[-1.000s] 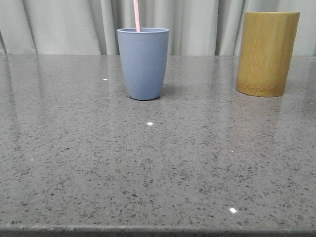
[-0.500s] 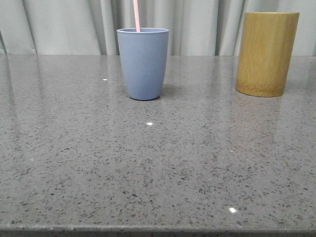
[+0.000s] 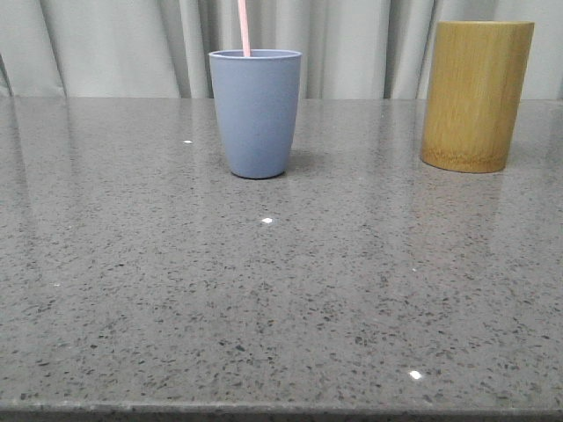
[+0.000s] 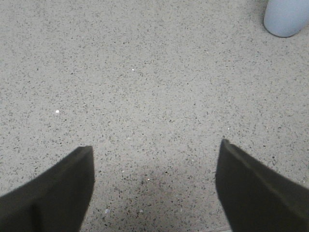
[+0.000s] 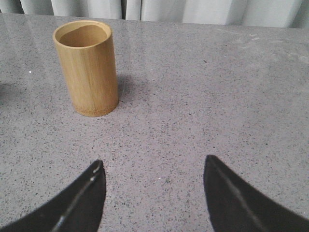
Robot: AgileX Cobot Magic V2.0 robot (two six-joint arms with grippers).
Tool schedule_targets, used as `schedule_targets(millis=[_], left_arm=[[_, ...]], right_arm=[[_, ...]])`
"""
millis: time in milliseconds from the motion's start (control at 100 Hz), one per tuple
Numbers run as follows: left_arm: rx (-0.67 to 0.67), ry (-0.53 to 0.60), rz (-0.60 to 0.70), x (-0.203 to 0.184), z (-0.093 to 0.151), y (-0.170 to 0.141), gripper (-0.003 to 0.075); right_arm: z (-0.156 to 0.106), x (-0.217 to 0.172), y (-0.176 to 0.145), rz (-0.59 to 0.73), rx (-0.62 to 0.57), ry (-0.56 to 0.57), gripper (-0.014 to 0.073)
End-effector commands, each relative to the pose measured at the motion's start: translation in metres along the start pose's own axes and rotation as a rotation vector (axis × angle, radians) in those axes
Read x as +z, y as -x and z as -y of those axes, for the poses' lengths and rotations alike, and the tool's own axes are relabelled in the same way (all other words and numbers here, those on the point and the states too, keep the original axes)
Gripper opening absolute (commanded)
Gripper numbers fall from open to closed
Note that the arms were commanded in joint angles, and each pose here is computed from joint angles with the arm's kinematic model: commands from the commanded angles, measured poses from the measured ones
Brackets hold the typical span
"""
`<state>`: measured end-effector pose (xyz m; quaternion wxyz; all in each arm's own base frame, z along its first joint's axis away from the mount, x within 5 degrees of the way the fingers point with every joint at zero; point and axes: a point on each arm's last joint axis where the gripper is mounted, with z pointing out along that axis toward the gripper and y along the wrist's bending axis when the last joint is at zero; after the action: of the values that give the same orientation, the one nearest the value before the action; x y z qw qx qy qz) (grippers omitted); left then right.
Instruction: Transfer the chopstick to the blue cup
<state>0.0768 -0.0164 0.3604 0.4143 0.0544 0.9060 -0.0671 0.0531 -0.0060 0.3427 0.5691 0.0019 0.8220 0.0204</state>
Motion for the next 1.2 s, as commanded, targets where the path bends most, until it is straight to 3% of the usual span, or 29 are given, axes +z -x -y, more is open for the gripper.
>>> schedule_targets(millis=[0,60,260,340,1190], left_arm=[[-0.012,-0.015,0.077,-0.0052,0.0018,0.0100,0.0383],[-0.012,-0.015,0.077,-0.0052,0.0018,0.0100,0.0304],[-0.012,-0.015,0.077,-0.0052,0.0018,0.0100,-0.0003],[-0.012,-0.015,0.077,-0.0052,0.0018,0.0100,-0.0019],[-0.012,-0.015,0.077,-0.0052,0.0018,0.0100,-0.0019]], right_arm=[[-0.0011,-0.0029,0.0128,0.084,-0.016,0.010,0.0421],[-0.0011,-0.0029,0.0128,0.084,-0.016,0.010,0.0364],[-0.0011,-0.0029,0.0127,0.083,-0.016,0.009,0.0056],[-0.0011,-0.0029,0.0126,0.081,-0.016,0.009,-0.0072],[-0.0009,-0.0022,0.0111,0.072,-0.016,0.006,-0.0067]])
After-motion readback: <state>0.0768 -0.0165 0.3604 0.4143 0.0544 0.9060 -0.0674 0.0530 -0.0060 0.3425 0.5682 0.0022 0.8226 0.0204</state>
